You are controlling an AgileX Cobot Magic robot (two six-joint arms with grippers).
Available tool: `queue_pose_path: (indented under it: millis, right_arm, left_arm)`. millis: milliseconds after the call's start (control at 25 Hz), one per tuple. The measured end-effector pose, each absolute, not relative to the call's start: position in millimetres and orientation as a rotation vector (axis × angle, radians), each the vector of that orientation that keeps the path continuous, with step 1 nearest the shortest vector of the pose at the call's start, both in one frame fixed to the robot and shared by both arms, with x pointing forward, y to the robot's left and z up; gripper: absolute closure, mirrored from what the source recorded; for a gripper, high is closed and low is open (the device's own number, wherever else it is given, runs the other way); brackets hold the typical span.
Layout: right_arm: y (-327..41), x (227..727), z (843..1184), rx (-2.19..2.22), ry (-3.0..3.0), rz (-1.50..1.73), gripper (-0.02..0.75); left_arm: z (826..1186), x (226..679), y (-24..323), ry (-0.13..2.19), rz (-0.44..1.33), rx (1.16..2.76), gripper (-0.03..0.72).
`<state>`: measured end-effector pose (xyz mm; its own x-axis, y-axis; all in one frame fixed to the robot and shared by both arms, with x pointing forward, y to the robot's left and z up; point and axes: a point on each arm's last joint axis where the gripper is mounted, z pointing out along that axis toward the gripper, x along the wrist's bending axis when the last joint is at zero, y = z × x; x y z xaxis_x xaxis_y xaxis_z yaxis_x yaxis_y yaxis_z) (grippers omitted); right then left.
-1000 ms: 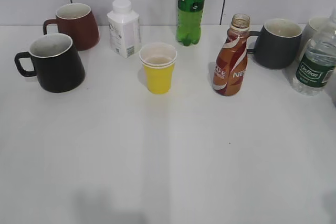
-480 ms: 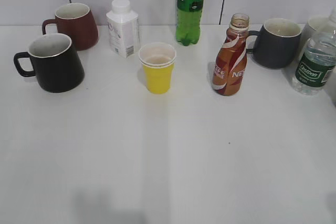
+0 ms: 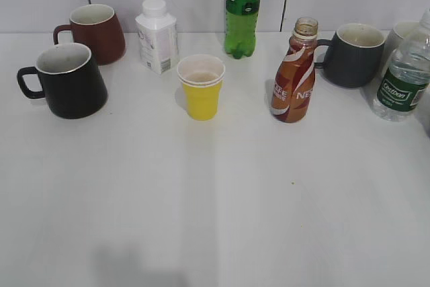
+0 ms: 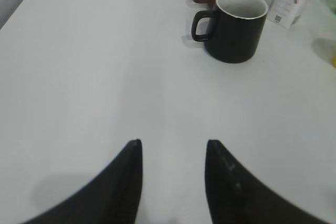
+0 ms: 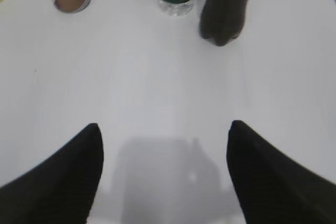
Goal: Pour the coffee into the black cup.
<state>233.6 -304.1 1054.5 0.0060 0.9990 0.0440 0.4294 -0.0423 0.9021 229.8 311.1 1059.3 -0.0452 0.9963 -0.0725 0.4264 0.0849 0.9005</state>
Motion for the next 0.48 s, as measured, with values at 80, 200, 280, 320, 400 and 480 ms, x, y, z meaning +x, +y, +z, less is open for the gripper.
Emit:
queue_pose_path:
  millis: [80, 200, 280, 320, 400, 480]
  right_arm:
    - [-304.0, 233.3, 1054.5, 1.573, 1.494, 0.993, 0.167]
    - [-303.9, 233.3, 1054.5, 1.579, 1.485, 0.988, 0.167]
    - [-303.9, 233.3, 1054.5, 1.579, 1.485, 0.988, 0.167]
    - [-303.9, 233.3, 1054.5, 1.579, 1.485, 0.988, 0.167]
    - [-303.9, 233.3, 1054.5, 1.579, 1.485, 0.988, 0.167]
    - [-303.9, 233.3, 1054.5, 1.579, 1.485, 0.988, 0.167]
  left_arm:
    - [1059.3, 229.8, 311.1, 1.592, 0.930, 1.443, 0.379]
    - [1059.3, 229.7, 311.0, 1.598, 0.934, 1.439, 0.379]
    - [1059.3, 229.7, 311.0, 1.599, 0.935, 1.437, 0.379]
    - [1059.3, 229.7, 311.0, 1.600, 0.936, 1.437, 0.379]
    - [1059.3, 229.7, 311.0, 1.600, 0.936, 1.436, 0.379]
    - [1059.3, 229.7, 311.0, 1.600, 0.936, 1.436, 0.379]
